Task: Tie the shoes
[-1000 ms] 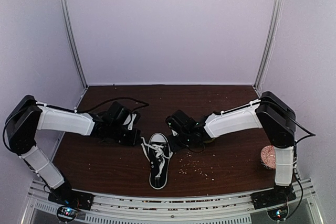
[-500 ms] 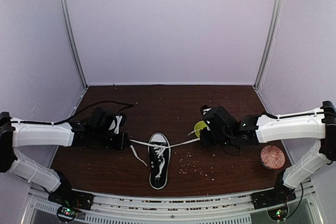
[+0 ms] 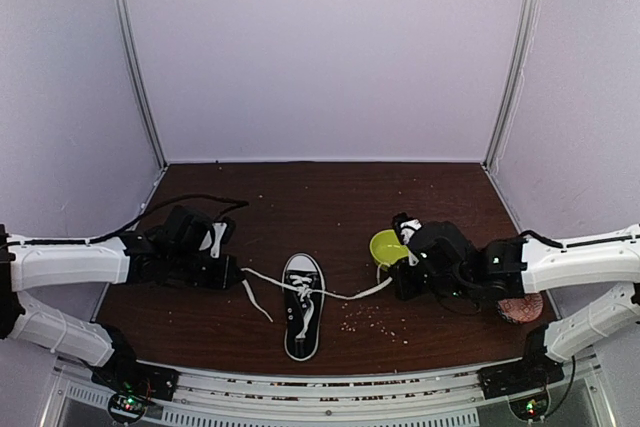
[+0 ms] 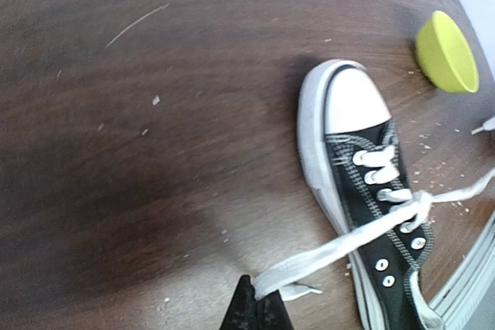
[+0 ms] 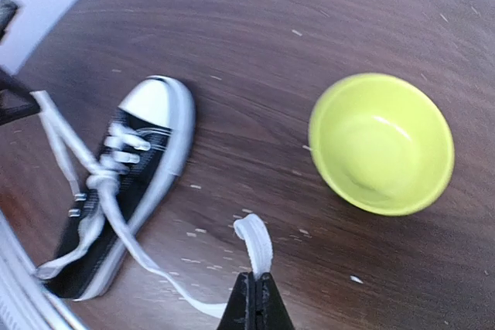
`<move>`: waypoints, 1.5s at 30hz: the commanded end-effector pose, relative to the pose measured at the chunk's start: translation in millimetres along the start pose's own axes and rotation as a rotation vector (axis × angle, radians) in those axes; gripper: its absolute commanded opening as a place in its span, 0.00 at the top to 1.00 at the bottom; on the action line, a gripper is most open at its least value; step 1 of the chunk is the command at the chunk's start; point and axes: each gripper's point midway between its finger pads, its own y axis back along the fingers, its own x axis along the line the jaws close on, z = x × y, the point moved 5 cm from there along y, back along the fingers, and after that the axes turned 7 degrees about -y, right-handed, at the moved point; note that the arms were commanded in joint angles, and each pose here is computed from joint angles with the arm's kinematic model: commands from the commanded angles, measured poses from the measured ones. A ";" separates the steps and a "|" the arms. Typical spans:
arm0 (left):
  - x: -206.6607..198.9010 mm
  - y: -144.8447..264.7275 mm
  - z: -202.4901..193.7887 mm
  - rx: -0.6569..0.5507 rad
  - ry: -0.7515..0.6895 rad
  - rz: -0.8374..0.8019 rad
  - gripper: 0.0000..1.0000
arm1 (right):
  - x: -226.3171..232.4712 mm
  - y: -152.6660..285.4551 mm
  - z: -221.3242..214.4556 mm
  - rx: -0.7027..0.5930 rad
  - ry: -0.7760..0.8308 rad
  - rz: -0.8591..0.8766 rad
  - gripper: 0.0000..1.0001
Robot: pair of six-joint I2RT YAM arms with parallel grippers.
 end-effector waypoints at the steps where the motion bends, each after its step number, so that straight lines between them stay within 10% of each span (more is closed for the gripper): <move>1: -31.9 10.7 43.9 -0.110 -0.116 -0.141 1.00 | 89.5 43.0 25.4 -0.101 0.166 0.354 1.00; 10: -73.9 14.1 95.6 -0.155 -0.215 -0.310 1.00 | 230.5 50.1 -45.3 0.042 0.521 0.593 0.98; 13: -77.4 10.1 98.3 -0.144 -0.237 -0.326 1.00 | 241.9 48.0 -43.6 0.015 0.542 0.536 0.46; 18: -78.2 9.8 100.5 -0.154 -0.271 -0.325 1.00 | 200.0 38.0 -1.8 -0.121 0.393 0.417 0.19; 45: -102.6 22.4 108.2 -0.204 -0.357 -0.438 1.00 | 171.0 -64.3 72.8 -0.083 0.214 0.416 0.57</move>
